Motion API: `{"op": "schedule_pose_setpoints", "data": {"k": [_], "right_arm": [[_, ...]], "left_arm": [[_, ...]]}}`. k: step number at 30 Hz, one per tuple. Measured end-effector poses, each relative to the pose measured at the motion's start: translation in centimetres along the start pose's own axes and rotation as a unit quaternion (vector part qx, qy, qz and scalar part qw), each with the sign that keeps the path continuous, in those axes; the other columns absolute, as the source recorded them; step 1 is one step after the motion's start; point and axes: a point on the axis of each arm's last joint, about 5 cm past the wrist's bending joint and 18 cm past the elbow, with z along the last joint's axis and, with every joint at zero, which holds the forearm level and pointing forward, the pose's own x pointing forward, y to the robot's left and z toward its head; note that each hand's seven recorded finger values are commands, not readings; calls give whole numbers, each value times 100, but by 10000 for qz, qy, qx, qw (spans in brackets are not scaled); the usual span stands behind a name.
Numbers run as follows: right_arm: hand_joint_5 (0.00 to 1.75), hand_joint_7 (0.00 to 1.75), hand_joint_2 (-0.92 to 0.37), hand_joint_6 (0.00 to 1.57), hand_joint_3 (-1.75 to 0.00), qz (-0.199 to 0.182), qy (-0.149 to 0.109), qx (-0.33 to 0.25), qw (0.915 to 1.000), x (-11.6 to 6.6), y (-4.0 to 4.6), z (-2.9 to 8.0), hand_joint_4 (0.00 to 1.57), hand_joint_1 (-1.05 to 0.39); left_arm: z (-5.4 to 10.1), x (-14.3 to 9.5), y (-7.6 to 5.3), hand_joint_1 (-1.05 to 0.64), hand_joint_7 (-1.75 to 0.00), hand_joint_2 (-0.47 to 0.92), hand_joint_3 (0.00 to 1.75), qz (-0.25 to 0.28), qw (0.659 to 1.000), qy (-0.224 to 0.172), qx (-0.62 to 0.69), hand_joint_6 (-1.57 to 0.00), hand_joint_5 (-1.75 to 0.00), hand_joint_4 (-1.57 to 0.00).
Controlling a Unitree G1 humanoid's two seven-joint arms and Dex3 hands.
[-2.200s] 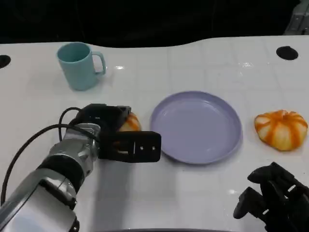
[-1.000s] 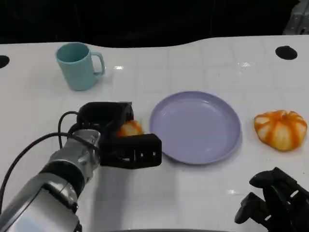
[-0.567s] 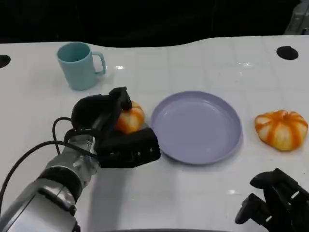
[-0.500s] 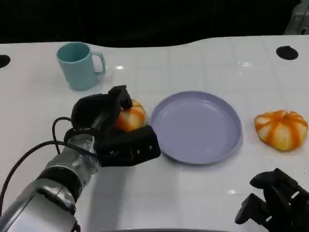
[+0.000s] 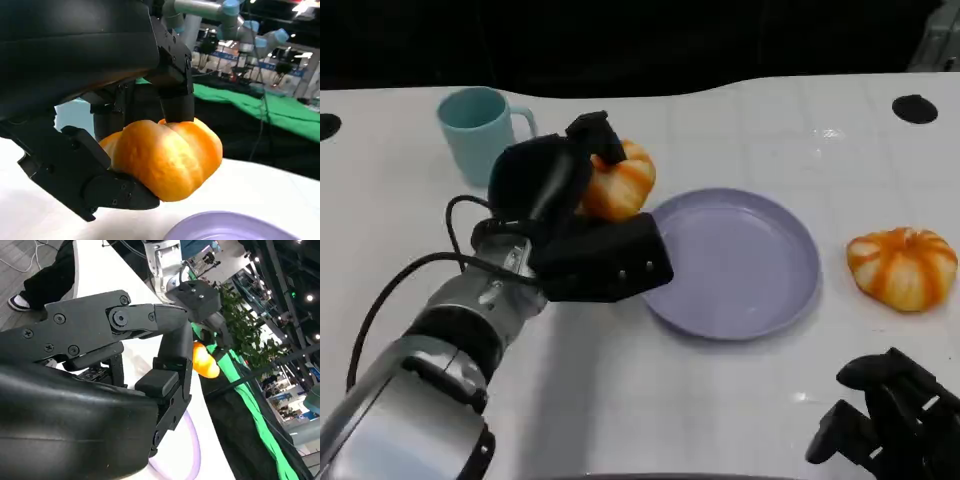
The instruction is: Grasp the bread from the table and place it into the plate.
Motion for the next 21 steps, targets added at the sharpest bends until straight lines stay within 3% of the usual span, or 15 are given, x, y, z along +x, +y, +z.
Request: {"op": "schedule_pose_setpoints", "data": {"k": [2,4,6,10,16,21], "right_arm": [[150,104,-92,66,-23,-5,6,2,10000,2,3,-3,63,-56],[150,104,-92,66,-23,-7,13,3,10000,3,5,-5,63,-56],[150,104,-92,65,-23,1,16,9,10000,4,8,-8,62,-56],[150,104,-92,65,-23,7,24,17,10000,4,11,-12,62,-56],[149,103,-92,65,-23,20,41,4,10000,2,23,-27,62,-55],[148,102,-92,65,-23,41,0,-8,10000,7,32,-31,61,-54]], "left_arm": [[40,27,9,-14,-175,49,103,18,10000,-90,-18,-73,-175,-97],[92,53,20,-16,-154,47,102,23,9995,-313,-91,-76,-175,-96],[154,78,26,-15,-165,42,115,-76,9983,-557,-159,-77,-175,-97],[281,151,71,-13,-173,35,122,-402,9939,-994,-273,-79,-175,-99],[425,217,107,-16,-175,40,126,-900,9848,-1452,-301,-81,-175,-97],[491,221,82,-17,-175,43,122,-1190,9801,-1556,-328,-81,-175,-95]]}}
